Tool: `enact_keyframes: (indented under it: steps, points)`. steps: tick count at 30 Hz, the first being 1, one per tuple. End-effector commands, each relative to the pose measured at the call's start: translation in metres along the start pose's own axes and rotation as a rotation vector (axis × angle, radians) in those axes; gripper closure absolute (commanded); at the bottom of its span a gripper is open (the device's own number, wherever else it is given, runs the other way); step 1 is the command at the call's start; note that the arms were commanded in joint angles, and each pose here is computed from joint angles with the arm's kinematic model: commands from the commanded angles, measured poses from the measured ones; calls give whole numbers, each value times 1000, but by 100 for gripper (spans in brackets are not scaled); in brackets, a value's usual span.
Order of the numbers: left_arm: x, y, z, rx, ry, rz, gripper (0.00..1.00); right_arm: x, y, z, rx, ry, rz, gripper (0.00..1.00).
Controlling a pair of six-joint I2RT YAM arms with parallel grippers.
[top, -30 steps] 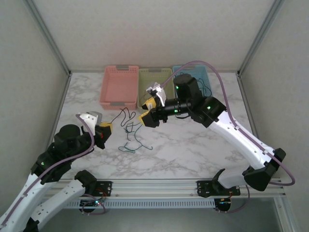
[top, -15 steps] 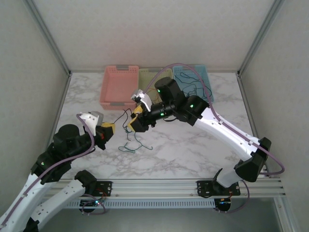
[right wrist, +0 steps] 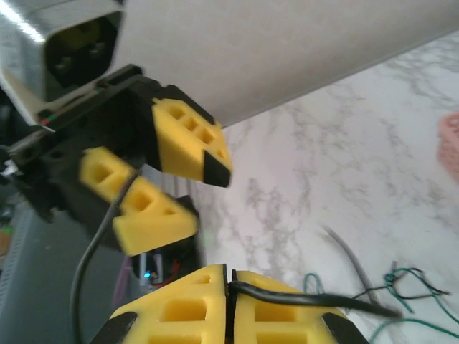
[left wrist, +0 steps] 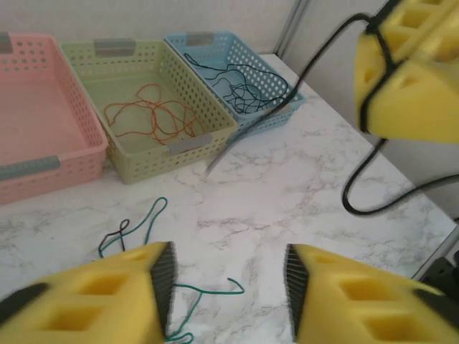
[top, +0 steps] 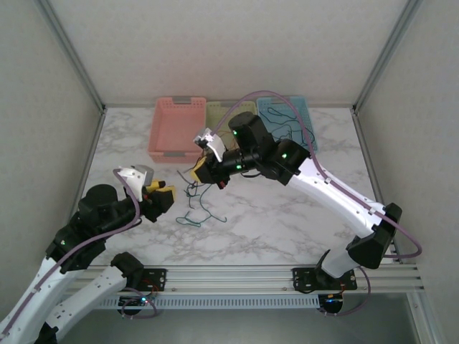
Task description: Untangle the cables
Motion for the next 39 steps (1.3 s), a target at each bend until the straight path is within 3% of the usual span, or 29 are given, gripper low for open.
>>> enact_keyframes:
  steps: [1,7,12,20,29,35,36,38,39]
  points:
    - [10,3,-6,-38,52,-4,29,-25,1,-16,1,-165,8,100]
    - [45,7,-28,-135,242,-31,1,-91,-15,-58,12,-427,102,100]
    - [72,7,-45,-194,396,-55,0,-170,-43,-123,-16,-698,303,100]
    - [79,-2,-45,-181,421,-94,0,-262,-103,-190,98,-1077,516,100]
    - [83,-5,-45,-168,443,-106,0,-334,-163,-187,252,-1157,668,100]
    - [84,-9,-42,-150,447,-105,0,-369,-189,-182,340,-1195,709,82]
    - [85,-10,-41,-144,449,-105,0,-374,-191,-181,349,-1195,715,71]
    - [85,-11,-40,-139,449,-106,0,-384,-197,-180,369,-1207,722,40]
    - [85,-11,-40,-137,448,-106,0,-388,-202,-180,390,-1210,731,31]
Point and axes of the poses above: each hand's point on the last joint's axis, 136 mm out from that joint toward the fingers, its own z axis out along the fingers, its own x axis along the line the jaws close on, y = z × x, the point moved 1 cm from there along -z, back along the fingers, and after that the axes turned 11 degrees about -z, right-handed, at the moved point
